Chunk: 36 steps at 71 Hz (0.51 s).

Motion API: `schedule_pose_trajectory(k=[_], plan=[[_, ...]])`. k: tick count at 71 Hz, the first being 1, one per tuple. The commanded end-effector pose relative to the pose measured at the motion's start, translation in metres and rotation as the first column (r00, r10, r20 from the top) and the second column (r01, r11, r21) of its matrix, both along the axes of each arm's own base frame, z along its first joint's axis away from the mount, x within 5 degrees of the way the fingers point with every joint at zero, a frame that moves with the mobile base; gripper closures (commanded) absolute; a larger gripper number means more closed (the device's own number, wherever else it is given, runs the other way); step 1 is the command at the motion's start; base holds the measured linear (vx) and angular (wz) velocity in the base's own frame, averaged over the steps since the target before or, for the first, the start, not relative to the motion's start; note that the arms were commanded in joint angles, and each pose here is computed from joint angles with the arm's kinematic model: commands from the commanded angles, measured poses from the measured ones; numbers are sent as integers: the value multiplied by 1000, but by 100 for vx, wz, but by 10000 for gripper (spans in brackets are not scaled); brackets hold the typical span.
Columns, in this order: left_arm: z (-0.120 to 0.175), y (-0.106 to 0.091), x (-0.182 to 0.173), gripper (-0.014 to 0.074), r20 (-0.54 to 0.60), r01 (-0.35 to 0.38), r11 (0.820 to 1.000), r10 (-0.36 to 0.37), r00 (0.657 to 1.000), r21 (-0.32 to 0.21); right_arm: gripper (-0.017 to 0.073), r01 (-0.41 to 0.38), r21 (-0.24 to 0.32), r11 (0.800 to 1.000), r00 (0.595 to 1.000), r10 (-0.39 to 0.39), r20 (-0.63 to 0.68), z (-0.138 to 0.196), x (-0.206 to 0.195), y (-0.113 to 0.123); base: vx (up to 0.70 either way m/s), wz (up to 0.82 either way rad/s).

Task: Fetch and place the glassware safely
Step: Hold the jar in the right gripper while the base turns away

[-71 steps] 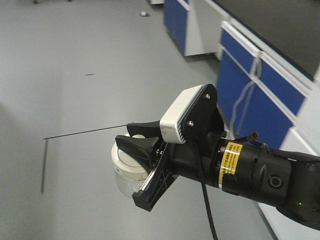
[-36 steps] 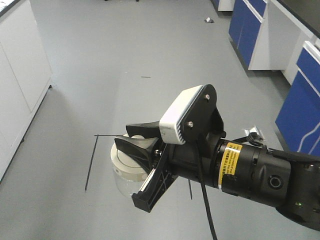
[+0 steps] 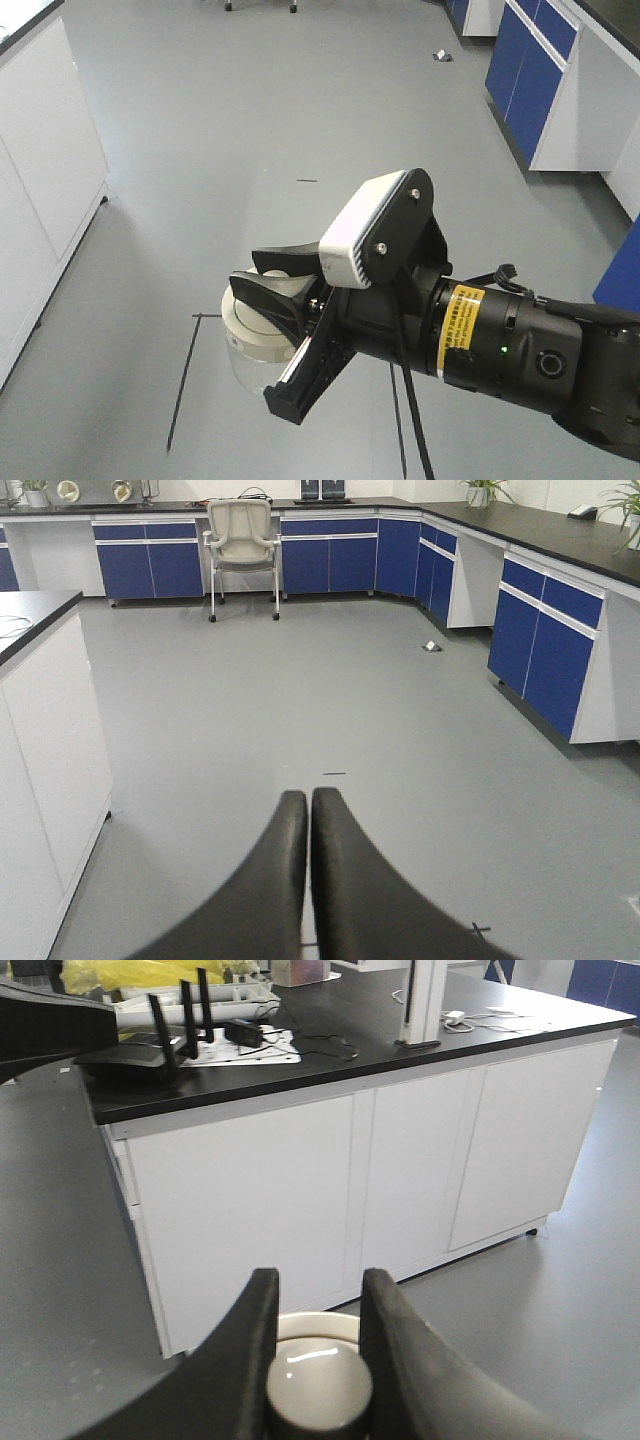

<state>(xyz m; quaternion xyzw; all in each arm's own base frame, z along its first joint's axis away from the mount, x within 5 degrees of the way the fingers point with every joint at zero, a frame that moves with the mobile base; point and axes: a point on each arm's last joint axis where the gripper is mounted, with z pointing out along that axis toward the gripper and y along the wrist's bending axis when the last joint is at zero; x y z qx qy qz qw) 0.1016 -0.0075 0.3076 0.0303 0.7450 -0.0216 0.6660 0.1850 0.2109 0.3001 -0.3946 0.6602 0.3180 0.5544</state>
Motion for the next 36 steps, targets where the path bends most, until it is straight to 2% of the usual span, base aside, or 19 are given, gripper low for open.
schedule_pose_trajectory(k=[1,36], plan=[[15,-1,0,601,93,9,1000,-7,996,-19,563,-43,106,993,998,38,55,25,-6,0,41,-1],[15,-1,0,601,93,9,1000,-7,996,-19,563,-43,106,993,998,38,55,25,-6,0,43,-3]])
